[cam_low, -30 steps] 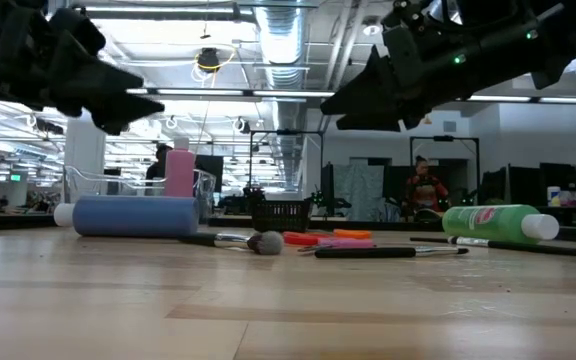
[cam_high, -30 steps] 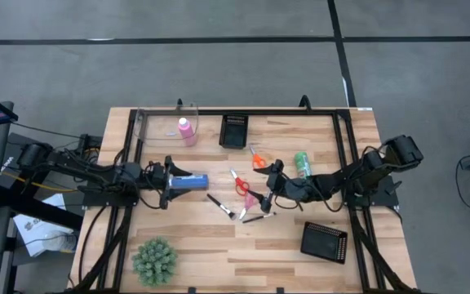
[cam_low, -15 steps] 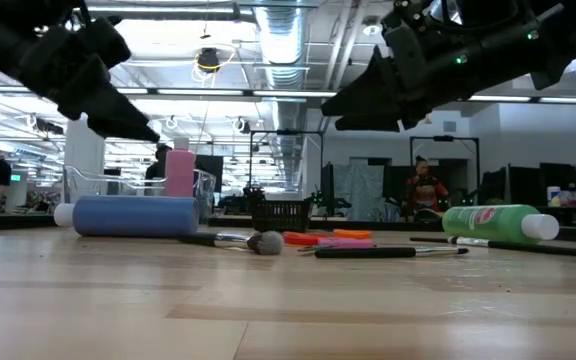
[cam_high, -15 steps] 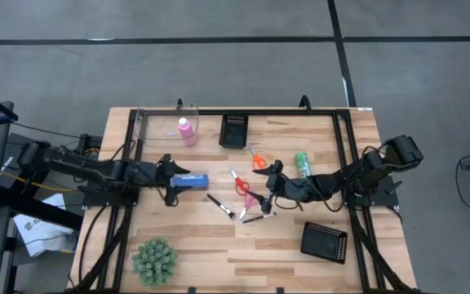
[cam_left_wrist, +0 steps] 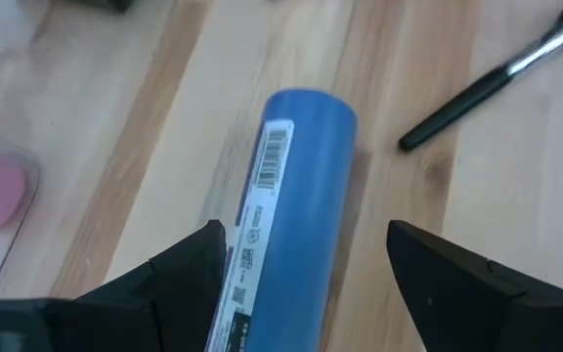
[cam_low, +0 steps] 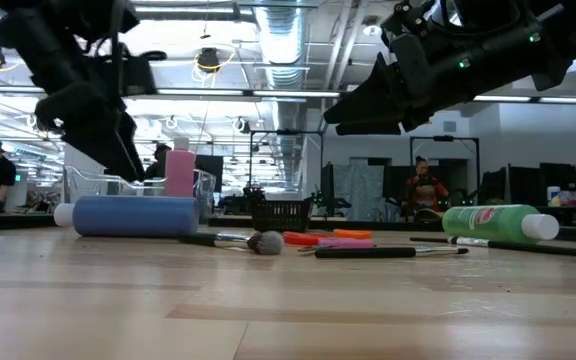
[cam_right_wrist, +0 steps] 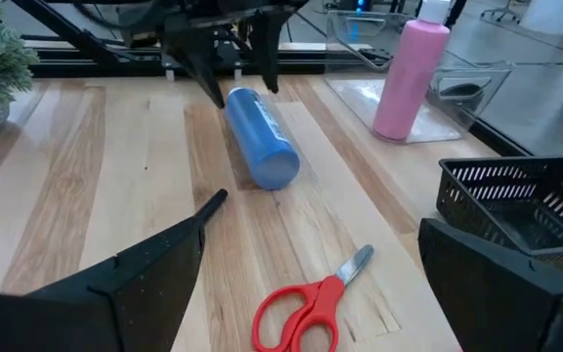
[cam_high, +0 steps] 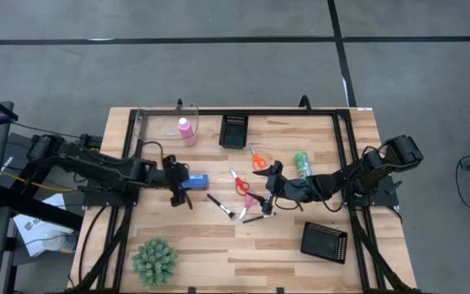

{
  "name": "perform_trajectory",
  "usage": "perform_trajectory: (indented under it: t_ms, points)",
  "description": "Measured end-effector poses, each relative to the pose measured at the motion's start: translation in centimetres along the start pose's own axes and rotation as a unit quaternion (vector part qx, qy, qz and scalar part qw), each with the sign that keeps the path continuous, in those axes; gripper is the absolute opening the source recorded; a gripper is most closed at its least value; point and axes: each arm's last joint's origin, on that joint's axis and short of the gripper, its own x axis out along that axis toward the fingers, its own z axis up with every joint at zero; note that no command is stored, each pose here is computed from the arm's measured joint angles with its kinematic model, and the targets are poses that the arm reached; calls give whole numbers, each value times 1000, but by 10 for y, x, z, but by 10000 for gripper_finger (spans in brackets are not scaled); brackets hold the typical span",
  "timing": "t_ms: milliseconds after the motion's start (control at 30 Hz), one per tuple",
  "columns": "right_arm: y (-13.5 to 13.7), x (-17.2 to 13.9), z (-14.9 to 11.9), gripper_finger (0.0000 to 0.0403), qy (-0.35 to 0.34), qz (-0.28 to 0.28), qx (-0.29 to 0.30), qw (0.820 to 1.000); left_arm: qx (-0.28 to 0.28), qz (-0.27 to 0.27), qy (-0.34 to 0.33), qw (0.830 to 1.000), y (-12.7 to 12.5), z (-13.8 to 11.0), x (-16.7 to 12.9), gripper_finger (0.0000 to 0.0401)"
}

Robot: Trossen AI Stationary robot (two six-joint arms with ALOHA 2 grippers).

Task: Pick & Place Paint Supplies
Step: Put the purple paint bottle into the transparent bin

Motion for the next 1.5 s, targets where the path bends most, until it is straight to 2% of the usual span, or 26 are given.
perform_trajectory:
  t_ms: [300,500,833,933,1200,1500]
  points:
    - [0,0,-2,363,8,8,-2,1000,41,33,119,991,-4,-5,14,273]
    - [0,0,-2,363,7,8,-2,1000,48,45,166,984,-3,-13,18,273]
    - [2,-1,-2,363,8,11,-4,1000,38,39,161,985,-3,-12,16,269]
    - [2,-1,-2,363,8,12,-4,1000,31,40,159,986,-3,-12,16,246]
    - [3,-1,-2,363,10,24,-4,1000,1,27,164,986,-4,-10,15,143]
    - [2,0,-2,363,10,33,-8,999,0,21,181,983,-5,16,-2,138]
